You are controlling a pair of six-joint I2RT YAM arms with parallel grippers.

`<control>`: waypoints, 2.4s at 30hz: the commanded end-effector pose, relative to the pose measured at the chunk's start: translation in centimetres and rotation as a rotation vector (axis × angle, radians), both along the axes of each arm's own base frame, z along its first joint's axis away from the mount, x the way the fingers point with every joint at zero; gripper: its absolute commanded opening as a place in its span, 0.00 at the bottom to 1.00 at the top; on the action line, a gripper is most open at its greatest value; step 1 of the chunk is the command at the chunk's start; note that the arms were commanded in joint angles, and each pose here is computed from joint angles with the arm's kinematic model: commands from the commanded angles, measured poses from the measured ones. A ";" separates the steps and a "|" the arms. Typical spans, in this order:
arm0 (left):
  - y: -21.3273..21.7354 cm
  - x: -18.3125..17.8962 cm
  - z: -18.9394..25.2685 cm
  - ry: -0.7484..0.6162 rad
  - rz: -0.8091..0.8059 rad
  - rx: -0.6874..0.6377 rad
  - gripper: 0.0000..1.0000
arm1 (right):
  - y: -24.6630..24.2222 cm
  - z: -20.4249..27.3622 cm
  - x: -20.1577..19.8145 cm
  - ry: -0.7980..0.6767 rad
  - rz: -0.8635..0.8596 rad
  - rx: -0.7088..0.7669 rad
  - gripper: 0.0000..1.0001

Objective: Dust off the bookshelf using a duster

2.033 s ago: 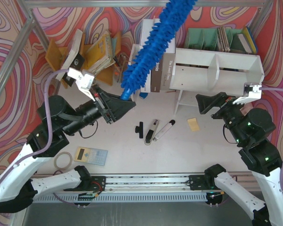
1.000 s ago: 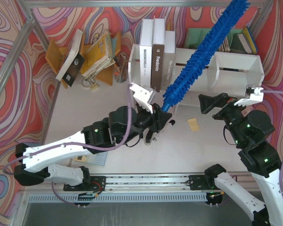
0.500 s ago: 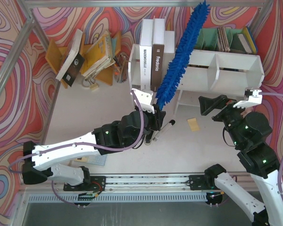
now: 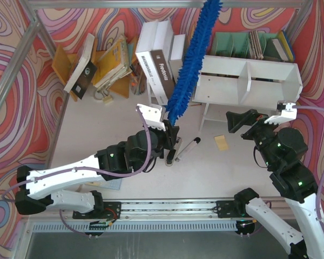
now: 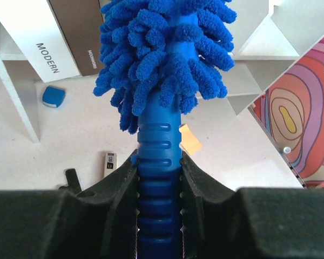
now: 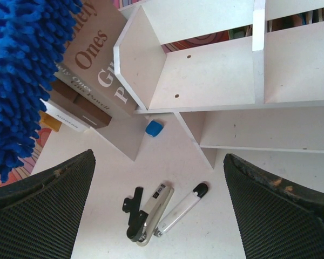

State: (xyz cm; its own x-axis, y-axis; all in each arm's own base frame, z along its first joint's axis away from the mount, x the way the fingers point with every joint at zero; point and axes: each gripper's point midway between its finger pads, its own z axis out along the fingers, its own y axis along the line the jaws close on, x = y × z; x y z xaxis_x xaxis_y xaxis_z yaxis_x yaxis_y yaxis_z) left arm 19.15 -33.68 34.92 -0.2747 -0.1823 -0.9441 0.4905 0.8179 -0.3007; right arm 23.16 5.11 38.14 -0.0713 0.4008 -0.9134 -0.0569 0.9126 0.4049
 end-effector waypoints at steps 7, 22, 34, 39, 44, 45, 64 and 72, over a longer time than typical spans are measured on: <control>-0.1 -0.1 2.6 -0.054 -0.027 -0.050 0.00 | 0.2 1.0 0.0 -0.024 0.007 0.021 0.90; -1.7 1.0 1.4 0.032 0.086 0.181 0.00 | -0.7 2.1 -1.0 -0.043 -0.016 0.009 0.90; -3.4 1.2 -0.6 0.102 0.100 0.368 0.00 | -2.7 3.1 -2.1 -0.065 -0.101 -0.022 0.90; -4.5 1.1 -1.2 0.118 0.071 0.404 0.00 | -3.9 3.7 -2.6 -0.081 -0.153 -0.036 0.90; -6.4 0.5 -1.9 0.130 -0.006 0.424 0.00 | -5.0 4.3 -3.1 -0.099 -0.204 -0.038 0.90; -6.8 0.4 -2.0 0.129 -0.025 0.426 0.00 | -5.3 4.5 -3.3 -0.105 -0.216 -0.036 0.90; -8.2 -2.3 0.5 -0.038 -0.118 0.403 0.00 | -8.5 4.1 -4.3 -0.130 -0.390 -0.035 0.91; -3.5 0.0 1.8 -0.065 0.025 0.432 0.00 | -8.3 0.5 -3.2 -0.061 -0.397 -0.077 0.91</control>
